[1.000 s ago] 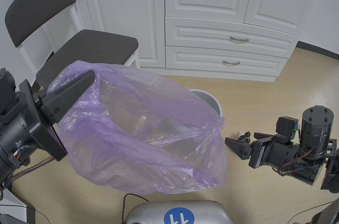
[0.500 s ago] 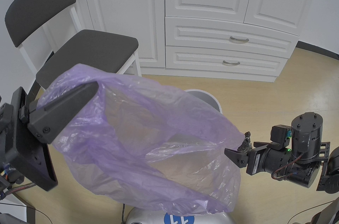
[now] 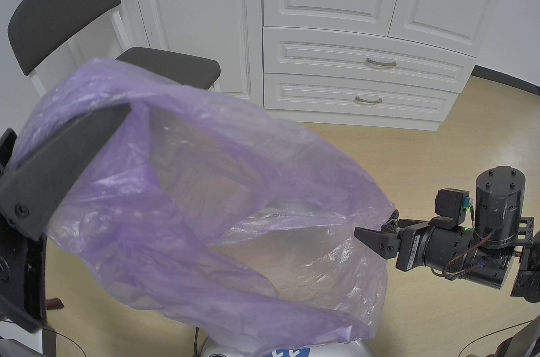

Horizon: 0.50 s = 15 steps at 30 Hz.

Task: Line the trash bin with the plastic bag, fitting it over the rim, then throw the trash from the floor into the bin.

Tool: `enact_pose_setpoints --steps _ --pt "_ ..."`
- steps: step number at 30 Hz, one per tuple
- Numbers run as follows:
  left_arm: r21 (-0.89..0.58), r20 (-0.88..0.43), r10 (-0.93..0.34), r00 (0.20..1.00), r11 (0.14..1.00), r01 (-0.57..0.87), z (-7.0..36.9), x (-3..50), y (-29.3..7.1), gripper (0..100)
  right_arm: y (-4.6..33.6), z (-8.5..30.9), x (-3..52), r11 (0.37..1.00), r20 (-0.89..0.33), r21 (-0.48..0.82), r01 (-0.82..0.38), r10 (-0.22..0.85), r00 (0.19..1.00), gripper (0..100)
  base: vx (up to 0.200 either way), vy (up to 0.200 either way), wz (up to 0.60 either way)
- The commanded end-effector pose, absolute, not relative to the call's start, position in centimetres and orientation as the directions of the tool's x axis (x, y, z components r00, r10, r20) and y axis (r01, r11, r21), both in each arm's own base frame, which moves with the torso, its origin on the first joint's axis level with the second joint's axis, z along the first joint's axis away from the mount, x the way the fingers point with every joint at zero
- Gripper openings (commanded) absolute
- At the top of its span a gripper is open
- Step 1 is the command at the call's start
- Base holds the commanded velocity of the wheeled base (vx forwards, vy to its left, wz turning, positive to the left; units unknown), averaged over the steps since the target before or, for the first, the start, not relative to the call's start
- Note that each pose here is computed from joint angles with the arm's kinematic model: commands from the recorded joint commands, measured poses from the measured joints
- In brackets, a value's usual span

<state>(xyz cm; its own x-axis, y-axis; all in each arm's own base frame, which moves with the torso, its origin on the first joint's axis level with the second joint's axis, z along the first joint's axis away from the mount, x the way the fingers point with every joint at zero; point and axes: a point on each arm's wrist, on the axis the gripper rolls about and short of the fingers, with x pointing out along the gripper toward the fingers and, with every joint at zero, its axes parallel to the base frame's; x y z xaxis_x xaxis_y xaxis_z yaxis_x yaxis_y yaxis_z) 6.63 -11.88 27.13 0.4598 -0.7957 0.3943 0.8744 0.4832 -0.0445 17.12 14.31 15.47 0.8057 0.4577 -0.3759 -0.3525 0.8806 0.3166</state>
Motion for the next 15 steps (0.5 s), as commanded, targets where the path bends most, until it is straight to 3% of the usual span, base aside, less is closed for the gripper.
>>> enact_pose_setpoints --steps 1,7,15 --pt "-0.048 0.387 -0.806 0.448 0.468 0.883 26.9 6.5 -12.1 0 14.1 16.2 16.9 0.865 -0.345 0.345 -0.364 0.477 0.808 100 0.0 0.0 0.0" --pt "-0.063 0.374 -0.82 0.433 0.443 0.894 26.5 6.4 -12.4 0 13.6 17.2 16.0 0.801 -0.301 0.418 -0.428 0.567 0.767 100 0.0 0.0 0.0" --pt "-0.041 0.418 -0.827 0.375 0.396 0.917 26.8 5.8 -11.8 0 13.2 16.9 15.4 0.771 -0.303 0.434 -0.466 0.612 0.73 100 0.0 0.0 0.0"
